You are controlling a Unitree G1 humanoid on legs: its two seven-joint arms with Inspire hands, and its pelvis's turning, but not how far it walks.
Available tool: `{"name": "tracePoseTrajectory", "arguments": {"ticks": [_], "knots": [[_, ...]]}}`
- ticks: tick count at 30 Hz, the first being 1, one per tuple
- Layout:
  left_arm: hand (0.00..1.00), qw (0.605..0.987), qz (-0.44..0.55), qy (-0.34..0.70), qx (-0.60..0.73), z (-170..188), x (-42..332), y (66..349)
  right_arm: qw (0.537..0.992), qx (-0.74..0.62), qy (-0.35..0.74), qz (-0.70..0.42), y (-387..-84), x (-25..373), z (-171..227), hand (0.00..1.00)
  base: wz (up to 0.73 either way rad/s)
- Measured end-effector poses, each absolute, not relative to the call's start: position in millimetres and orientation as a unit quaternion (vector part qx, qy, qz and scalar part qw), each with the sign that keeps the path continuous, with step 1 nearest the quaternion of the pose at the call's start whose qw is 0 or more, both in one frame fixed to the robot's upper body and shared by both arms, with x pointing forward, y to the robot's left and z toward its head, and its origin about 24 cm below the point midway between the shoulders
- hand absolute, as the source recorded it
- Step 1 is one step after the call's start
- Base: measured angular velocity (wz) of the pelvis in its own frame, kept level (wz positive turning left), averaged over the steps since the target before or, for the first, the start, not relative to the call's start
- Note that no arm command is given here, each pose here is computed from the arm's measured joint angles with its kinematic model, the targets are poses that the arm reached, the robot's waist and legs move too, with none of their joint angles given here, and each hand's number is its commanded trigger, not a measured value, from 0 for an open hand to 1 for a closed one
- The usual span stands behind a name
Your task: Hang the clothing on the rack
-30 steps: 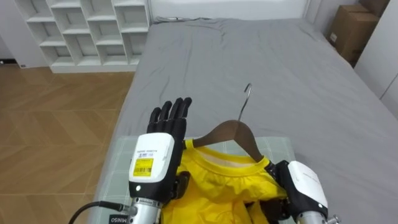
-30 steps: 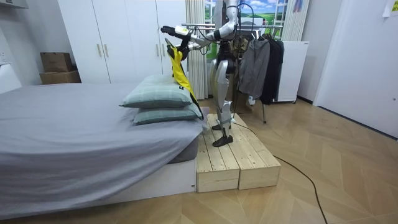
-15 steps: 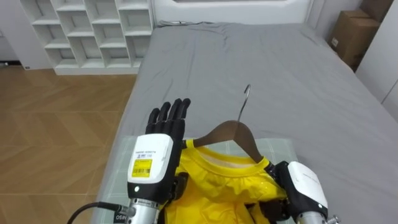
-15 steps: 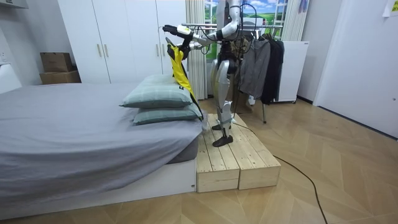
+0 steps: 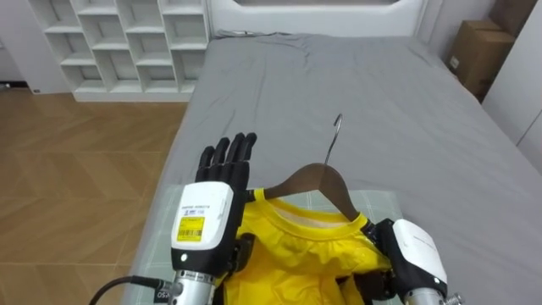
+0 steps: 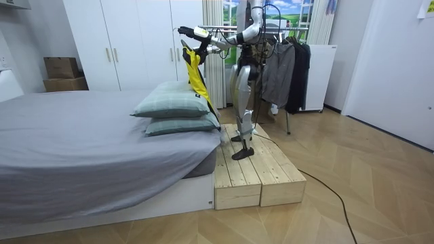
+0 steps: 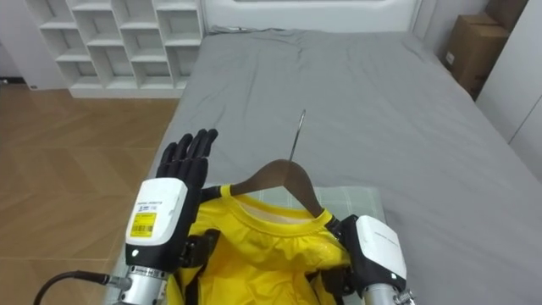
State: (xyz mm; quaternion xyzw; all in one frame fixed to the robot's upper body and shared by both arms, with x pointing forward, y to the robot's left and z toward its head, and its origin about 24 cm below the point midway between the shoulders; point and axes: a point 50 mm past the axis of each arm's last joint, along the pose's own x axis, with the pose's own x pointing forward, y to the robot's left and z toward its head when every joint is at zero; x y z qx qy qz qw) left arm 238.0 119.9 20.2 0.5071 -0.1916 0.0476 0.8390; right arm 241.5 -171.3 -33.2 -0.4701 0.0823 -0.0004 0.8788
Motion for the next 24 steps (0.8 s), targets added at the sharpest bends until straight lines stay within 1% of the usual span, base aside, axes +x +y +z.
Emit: {"name": "tracePoseTrajectory", "arguments": {"ticks": [24], "knots": [[0.00,0.845,0.047,-0.178,0.503,15.0,236.6,121.7,0.874,-0.480,0.079,0.000,-171.9,241.1,-33.5,1.00,0.00]]}}
